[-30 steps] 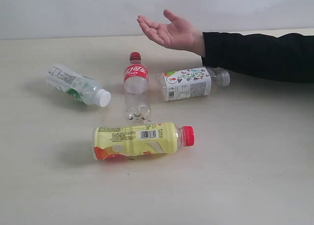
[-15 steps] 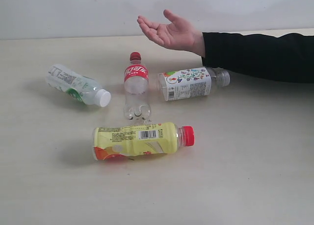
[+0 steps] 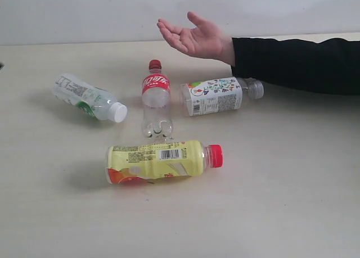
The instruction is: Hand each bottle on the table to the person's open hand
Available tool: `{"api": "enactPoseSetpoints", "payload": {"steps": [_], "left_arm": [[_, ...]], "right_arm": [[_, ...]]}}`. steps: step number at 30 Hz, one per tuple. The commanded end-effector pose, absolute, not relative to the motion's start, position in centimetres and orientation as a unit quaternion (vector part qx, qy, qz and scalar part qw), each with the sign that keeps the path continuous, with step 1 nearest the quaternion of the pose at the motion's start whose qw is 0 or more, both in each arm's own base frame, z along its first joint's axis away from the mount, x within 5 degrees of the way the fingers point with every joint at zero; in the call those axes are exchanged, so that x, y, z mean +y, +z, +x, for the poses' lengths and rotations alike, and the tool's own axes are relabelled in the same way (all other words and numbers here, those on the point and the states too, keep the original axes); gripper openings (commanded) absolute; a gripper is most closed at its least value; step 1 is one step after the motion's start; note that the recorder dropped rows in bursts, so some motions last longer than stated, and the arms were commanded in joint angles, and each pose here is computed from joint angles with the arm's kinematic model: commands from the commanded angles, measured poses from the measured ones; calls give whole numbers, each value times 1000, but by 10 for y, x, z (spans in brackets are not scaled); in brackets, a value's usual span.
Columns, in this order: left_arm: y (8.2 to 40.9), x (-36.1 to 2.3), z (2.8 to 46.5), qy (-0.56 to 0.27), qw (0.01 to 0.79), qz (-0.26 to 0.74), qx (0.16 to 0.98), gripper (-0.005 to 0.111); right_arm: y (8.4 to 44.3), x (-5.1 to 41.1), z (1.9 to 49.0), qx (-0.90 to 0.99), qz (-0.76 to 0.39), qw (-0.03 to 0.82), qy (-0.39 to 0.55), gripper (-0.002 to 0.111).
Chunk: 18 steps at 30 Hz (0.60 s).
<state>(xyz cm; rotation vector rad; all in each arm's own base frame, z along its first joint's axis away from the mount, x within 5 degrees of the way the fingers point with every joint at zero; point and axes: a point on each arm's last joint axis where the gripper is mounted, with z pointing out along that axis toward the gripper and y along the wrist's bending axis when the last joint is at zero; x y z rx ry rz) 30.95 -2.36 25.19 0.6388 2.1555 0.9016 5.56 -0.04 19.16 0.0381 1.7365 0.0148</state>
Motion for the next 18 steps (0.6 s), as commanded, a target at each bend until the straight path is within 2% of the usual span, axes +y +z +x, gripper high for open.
{"api": "enactPoseSetpoints", "payload": {"steps": [1,3,7,9,13,16,18], "left_arm": [[251,-32,301,399,245,310,828,0],[254,-52,303,325,259,321,851,0],[270,-108,300,97,277,350,890,0],[277,-135,290,3,246,426,871,0],[282,-172,264,-97,181,562,801,3],[279,-191,254,-98,170,601,775,21],[272,-202,250,-83,158,624,760,43]], "right_arm": [[191,-1,55,761,17,648,3,0],[191,-1,55,761,17,648,3,0],[191,-1,55,761,17,648,3,0],[191,-1,55,761,17,648,3,0],[191,-1,55,761,17,648,3,0],[191,-1,55,761,17,648,3,0],[191,-1,55,761,17,648,3,0]]}}
